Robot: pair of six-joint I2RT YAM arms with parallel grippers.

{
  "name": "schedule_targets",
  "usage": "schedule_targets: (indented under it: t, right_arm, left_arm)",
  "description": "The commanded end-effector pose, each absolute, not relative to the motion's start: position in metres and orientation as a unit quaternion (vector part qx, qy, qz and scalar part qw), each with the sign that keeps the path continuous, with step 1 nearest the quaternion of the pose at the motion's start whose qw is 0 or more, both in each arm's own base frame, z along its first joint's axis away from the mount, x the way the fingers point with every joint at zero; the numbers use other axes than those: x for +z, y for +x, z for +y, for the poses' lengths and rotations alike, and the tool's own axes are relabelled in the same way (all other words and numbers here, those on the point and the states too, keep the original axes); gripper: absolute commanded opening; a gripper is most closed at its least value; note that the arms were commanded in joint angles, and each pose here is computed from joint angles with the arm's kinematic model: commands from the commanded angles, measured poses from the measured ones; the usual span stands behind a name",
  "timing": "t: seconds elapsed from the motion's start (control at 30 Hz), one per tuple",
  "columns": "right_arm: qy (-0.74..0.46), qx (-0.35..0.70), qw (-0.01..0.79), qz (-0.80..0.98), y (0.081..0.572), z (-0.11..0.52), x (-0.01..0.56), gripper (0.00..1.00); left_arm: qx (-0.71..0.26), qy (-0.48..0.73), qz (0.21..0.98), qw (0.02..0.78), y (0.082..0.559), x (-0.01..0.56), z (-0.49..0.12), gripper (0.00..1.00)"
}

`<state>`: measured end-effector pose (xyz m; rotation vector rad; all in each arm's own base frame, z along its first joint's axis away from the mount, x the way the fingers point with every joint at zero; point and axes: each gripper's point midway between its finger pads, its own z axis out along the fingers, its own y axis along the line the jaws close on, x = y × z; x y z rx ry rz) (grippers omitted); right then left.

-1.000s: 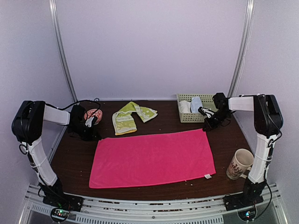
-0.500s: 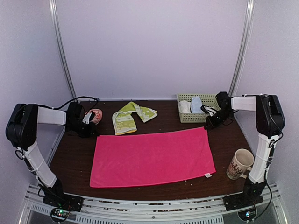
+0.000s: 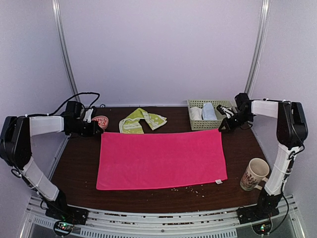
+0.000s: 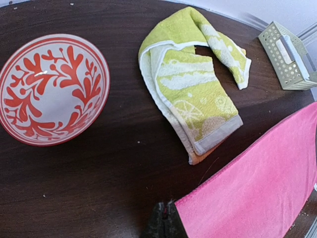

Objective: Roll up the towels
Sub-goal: Pick up the towel from the center of the board, then fold the towel at the center of the board.

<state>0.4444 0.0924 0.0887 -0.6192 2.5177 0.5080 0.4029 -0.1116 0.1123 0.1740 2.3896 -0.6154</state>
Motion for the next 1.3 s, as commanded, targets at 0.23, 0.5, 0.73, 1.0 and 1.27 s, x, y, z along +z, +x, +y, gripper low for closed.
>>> schedule_targets:
  t: [0.23, 0.5, 0.73, 1.0, 1.27]
  right_arm:
    - [-0.259, 0.201, 0.305, 0.894, 0.458, 0.098, 0.130, 0.00]
    - [-0.276, 0.222, 0.293, 0.888, 0.446, 0.105, 0.127, 0.00]
    - [-0.310, 0.236, 0.258, 0.884, 0.402, 0.108, 0.114, 0.00]
    - [-0.322, 0.255, 0.226, 0.883, 0.358, 0.110, 0.105, 0.00]
    - [-0.370, 0.252, 0.204, 0.870, 0.316, 0.109, 0.106, 0.00]
  left_arm:
    - [-0.212, 0.075, 0.891, 0.395, 0.410, 0.161, -0.103, 0.00]
    - [-0.218, 0.069, 0.900, 0.371, 0.398, 0.151, -0.103, 0.00]
    - [-0.220, 0.061, 0.921, 0.316, 0.369, 0.133, -0.102, 0.00]
    - [-0.207, 0.039, 0.940, 0.268, 0.340, 0.118, -0.095, 0.00]
    - [-0.195, 0.013, 0.962, 0.190, 0.312, 0.102, -0.089, 0.00]
